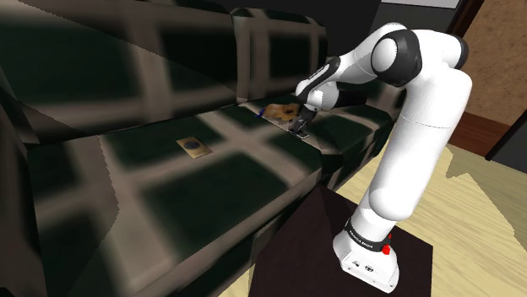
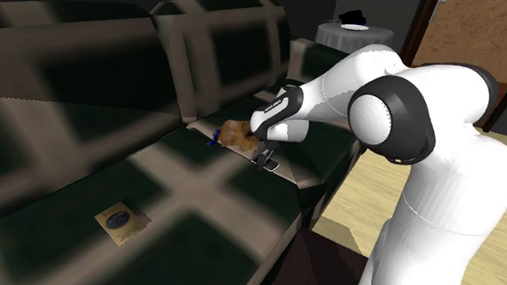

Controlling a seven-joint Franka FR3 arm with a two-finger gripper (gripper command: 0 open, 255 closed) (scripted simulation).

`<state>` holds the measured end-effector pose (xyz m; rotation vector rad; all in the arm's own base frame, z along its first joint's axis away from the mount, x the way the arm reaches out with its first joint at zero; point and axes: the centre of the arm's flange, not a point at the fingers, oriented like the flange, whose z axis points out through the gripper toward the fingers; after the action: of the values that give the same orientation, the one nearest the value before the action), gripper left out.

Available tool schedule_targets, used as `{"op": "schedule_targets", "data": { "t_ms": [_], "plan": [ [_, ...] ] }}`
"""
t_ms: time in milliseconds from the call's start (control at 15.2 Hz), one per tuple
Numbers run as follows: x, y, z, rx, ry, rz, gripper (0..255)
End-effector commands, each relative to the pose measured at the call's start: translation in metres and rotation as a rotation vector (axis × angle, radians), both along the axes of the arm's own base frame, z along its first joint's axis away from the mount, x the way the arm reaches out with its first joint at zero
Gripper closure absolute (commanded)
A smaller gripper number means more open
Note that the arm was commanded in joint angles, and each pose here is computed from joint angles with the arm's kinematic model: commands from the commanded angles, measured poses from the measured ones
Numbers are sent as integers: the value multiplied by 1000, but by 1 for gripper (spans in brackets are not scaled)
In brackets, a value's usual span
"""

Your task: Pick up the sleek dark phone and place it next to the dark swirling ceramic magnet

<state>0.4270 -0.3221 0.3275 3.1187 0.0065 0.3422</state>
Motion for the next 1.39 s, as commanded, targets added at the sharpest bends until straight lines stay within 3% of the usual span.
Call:
{"op": "schedule_targets", "data": {
  "t_ms": [0,264,330,924,1320],
  "plan": [
    [0,0,0,0,0,0,0],
    [0,0,0,0,0,0,0],
    [0,0,0,0,0,0,255],
    [0,0,0,0,0,0,255],
    [0,0,31,0,0,0,255]
  ]
}}
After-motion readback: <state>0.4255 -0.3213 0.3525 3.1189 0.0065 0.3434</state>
